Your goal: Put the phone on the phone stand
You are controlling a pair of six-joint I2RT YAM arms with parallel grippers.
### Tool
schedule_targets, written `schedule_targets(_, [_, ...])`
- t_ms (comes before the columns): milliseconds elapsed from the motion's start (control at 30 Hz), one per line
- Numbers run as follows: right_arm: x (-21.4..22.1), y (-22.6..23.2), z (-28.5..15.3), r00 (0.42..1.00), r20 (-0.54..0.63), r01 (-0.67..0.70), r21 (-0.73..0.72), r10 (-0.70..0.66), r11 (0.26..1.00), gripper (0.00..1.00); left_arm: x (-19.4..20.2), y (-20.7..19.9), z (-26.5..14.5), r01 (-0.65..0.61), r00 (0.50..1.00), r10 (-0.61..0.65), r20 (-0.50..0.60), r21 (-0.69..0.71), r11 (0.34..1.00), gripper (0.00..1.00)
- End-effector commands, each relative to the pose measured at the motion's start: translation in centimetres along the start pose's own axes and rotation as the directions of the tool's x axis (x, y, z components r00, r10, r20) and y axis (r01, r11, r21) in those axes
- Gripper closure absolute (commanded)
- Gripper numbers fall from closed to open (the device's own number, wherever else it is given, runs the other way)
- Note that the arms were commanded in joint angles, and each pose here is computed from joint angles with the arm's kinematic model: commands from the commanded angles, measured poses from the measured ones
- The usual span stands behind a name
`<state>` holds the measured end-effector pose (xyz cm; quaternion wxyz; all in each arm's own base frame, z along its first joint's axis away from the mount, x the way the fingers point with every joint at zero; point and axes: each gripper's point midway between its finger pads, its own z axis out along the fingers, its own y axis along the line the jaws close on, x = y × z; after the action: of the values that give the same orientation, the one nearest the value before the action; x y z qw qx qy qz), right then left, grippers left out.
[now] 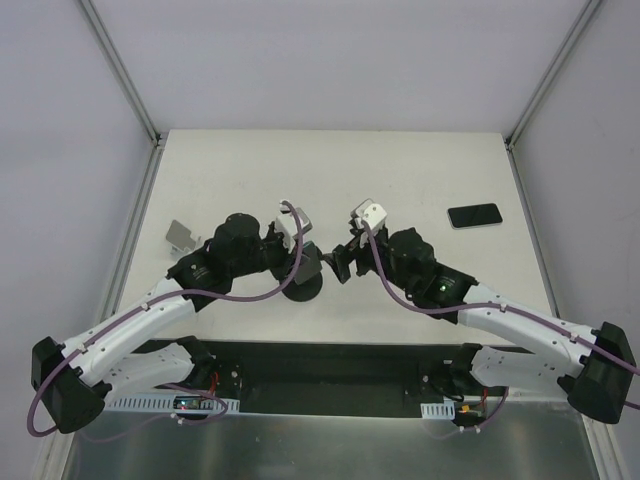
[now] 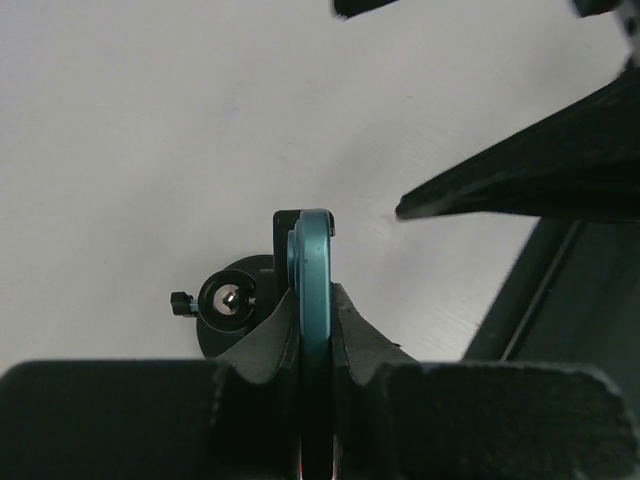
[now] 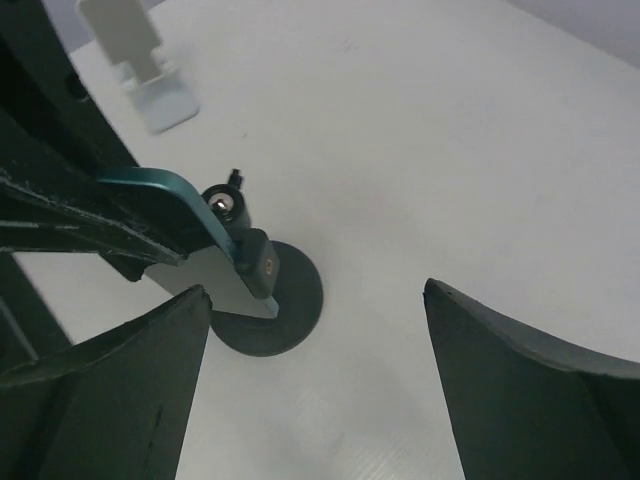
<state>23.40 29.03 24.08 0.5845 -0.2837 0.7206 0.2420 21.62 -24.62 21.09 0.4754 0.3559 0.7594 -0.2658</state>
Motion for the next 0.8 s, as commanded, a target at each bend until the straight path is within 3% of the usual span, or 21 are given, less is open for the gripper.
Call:
schedule_targets(0, [1.2, 4.5, -1.3, 0.996, -0.051, 0.049, -0.309, -0.068, 0.95, 0.1, -3.4, -5.9, -2.2, -0.096, 0.994, 0.071, 0.087, 0.327, 0.94, 1.0])
schedule_targets(133, [1.2, 5.6, -2.1, 0.997, -0.038, 0.051, -0.399, -0.072, 0.916, 0.08, -2.9, -6.4, -1.9, -0.088, 0.996, 0.08, 0.037, 0.373, 0.924, 1.0])
schedule_targets(267, [0.5, 4.5, -1.6, 0.998, -0.053, 0.017, -0.322, -0.036, 0.947, 0.06, -4.0, -5.8, -1.3, -0.064, 0.998, 0.059, 0.025, 0.334, 0.94, 1.0])
schedule_targets(300, [0.2, 4.4, -1.5, 0.998, -0.063, -0.014, -0.302, -0.005, 0.953, 0.03, -4.1, -5.5, -1.0, -0.047, 0.999, 0.045, 0.014, 0.322, 0.946, 0.83])
schedule_targets(367, [-1.0, 3.4, -1.4, 0.998, -0.053, -0.036, -0.22, 0.024, 0.975, 0.03, -5.5, -5.3, -1.1, -0.017, 1.0, 0.01, 0.024, 0.298, 0.954, 0.62])
schedule_targets(533, [-2.2, 1.8, -2.7, 0.996, -0.056, -0.064, 0.006, 0.064, 0.998, 0.03, -8.6, -3.8, -2.6, 0.017, 0.997, -0.031, 0.074, 0.183, 0.983, 0.26])
schedule_targets(700, [-0.1, 4.3, -3.9, 0.993, -0.103, -0.059, -0.013, 0.058, 0.998, 0.04, -11.7, -2.2, -6.7, -0.001, 0.98, -0.01, 0.197, 0.055, 0.998, 0.15])
schedule_targets(767, [-0.1, 5.2, -3.7, 0.996, -0.089, -0.019, -0.014, 0.018, 1.0, 0.04, -13.0, -0.2, -7.8, 0.061, 0.969, -0.043, 0.244, -0.068, 0.996, 0.11])
